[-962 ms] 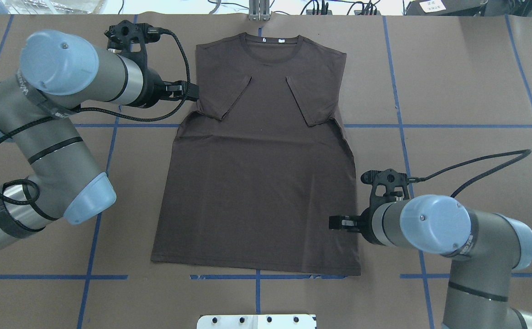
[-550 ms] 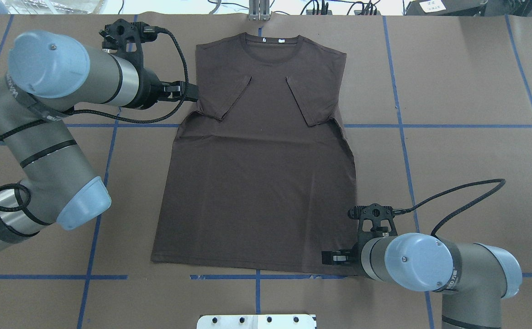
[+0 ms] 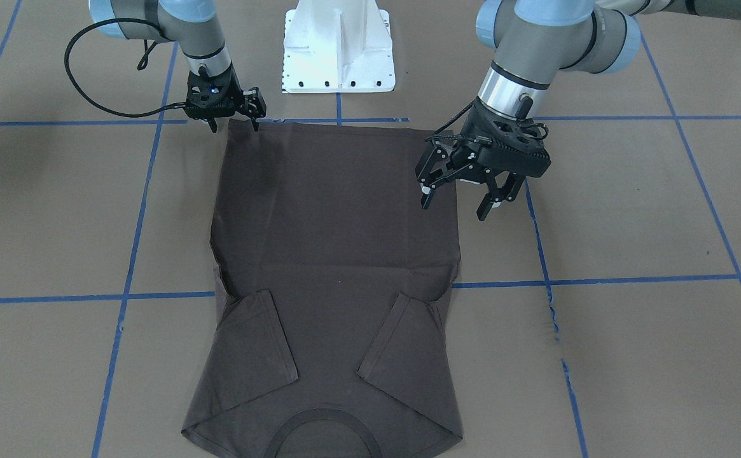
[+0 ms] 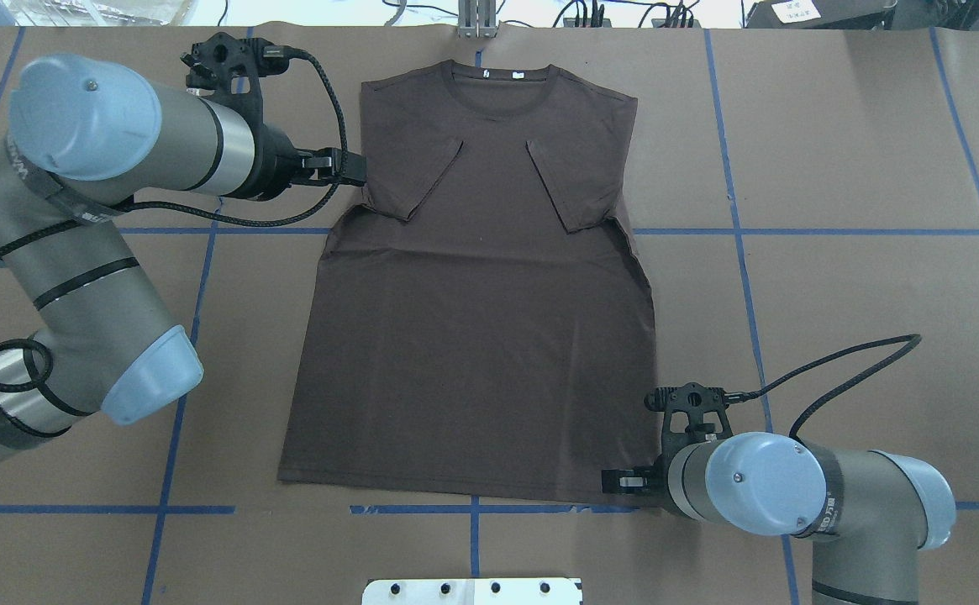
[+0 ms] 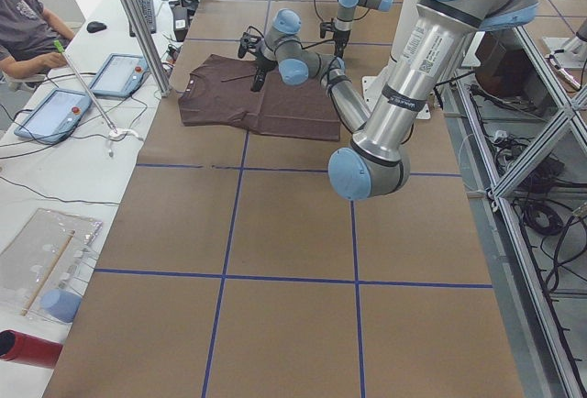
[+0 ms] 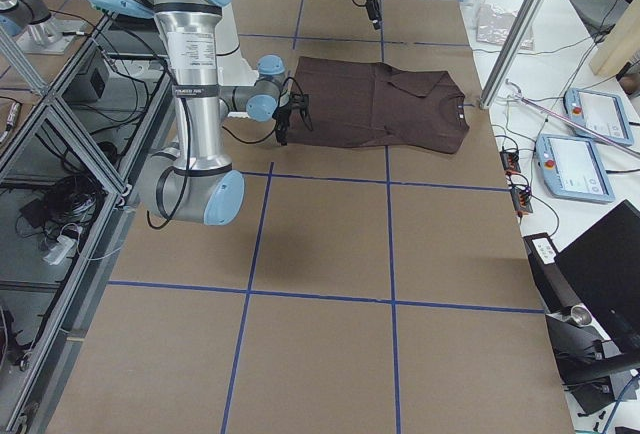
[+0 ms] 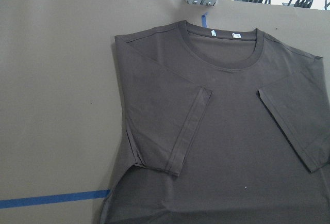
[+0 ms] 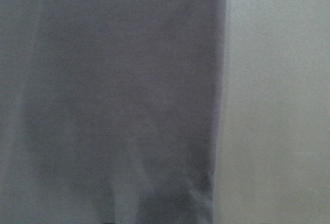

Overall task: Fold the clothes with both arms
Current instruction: 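Release the sleeve with the left gripper while the right gripper moves to the hem, then move the left gripper to the hem corner nearest the robot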

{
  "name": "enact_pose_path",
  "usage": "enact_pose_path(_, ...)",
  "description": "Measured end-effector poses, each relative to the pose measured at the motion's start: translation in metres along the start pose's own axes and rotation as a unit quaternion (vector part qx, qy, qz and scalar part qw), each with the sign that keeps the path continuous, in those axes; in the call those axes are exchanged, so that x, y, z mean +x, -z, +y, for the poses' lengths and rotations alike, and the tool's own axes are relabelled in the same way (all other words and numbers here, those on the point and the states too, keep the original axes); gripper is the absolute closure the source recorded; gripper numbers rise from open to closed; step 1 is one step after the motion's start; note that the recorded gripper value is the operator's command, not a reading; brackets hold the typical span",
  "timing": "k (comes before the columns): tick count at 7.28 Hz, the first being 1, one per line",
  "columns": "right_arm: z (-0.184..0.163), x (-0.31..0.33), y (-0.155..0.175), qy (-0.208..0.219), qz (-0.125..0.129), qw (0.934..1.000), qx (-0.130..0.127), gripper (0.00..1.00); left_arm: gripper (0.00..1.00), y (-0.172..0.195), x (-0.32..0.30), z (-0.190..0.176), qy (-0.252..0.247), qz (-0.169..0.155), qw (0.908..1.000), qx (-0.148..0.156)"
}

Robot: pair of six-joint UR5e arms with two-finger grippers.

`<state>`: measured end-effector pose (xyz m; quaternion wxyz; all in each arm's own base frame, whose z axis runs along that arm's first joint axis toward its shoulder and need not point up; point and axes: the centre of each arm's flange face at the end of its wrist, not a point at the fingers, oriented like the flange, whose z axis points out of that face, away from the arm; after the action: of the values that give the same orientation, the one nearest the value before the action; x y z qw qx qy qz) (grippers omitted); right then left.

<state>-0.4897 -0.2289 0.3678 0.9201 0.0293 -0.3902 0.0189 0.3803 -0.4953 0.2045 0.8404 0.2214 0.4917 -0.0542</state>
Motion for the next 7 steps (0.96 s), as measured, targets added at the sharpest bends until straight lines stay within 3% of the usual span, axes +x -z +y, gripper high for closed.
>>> enact_pose_path(1,0.0015,0.0028,-0.0011,-0.001,0.002,1.0000,-0.007,0.34,0.00,0.0002,0.0001,0.0000,0.000,0.000,1.0000,0.000)
enact_pose_path(3,0.0035,0.0061,-0.0019,-0.001,0.004,0.9999,-0.016,0.95,0.00,0.0021,0.0012,0.0001,-0.001,0.002,1.0000,0.000)
enact_pose_path(4,0.0044,0.0066,-0.0014,-0.002,0.003,0.9998,-0.020,1.00,0.00,0.0025,0.0014,0.0001,-0.001,0.002,1.0000,0.000)
enact_pose_path(7,0.0067,0.0047,0.0029,-0.003,-0.003,0.9995,-0.030,1.00,0.00,0.0041,0.0012,0.0005,-0.002,0.003,1.0000,0.001)
